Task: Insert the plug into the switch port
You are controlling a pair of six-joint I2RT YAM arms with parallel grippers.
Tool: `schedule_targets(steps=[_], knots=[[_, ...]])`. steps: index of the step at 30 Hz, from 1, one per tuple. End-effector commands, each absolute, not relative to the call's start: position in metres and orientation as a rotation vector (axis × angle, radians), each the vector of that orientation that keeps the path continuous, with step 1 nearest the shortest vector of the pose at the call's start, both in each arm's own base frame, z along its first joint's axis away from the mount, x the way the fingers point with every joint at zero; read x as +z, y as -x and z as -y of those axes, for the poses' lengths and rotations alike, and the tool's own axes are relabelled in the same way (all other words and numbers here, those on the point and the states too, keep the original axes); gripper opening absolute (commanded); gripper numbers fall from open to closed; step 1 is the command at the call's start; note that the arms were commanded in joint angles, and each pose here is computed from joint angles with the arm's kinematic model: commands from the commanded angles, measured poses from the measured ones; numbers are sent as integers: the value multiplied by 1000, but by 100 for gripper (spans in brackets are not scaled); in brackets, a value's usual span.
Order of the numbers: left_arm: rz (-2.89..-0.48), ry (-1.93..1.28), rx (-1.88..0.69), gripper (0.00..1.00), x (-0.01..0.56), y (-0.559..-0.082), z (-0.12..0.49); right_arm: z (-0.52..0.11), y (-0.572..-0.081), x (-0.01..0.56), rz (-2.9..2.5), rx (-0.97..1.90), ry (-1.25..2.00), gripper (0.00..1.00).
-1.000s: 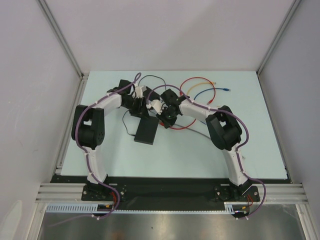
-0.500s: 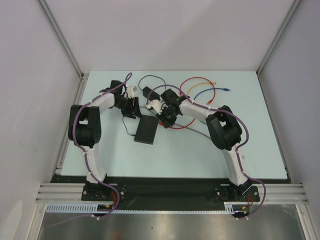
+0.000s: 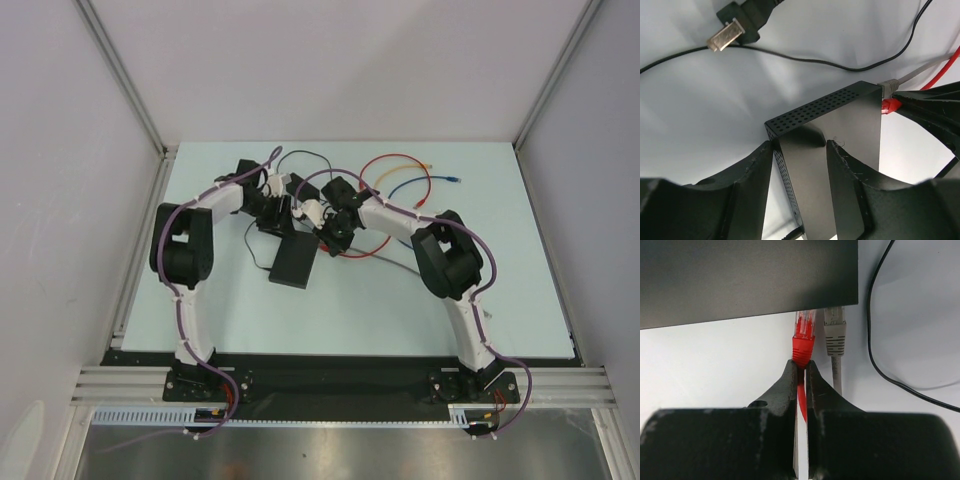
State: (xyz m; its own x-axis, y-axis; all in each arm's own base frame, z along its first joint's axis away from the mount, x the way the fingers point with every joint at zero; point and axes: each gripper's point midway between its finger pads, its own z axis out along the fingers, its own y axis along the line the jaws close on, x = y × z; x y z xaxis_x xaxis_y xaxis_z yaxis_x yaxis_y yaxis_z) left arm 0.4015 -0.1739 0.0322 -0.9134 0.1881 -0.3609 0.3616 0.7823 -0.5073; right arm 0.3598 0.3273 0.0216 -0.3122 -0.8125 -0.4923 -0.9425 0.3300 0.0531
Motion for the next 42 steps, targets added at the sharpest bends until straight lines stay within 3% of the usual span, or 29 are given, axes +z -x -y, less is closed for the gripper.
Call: schedule_targets(steps=[1, 32, 42], knots=[[-2602, -542, -952, 52, 46, -405, 200, -335, -369, 24, -2187, 451, 1572, 0], [-2553, -719, -1051, 49, 48, -396, 230, -354, -383, 63, -2123, 388, 1578, 0], [-2546, -719, -1075, 49, 50, -394, 233, -353, -406, 51, -2117, 276, 1399, 0]])
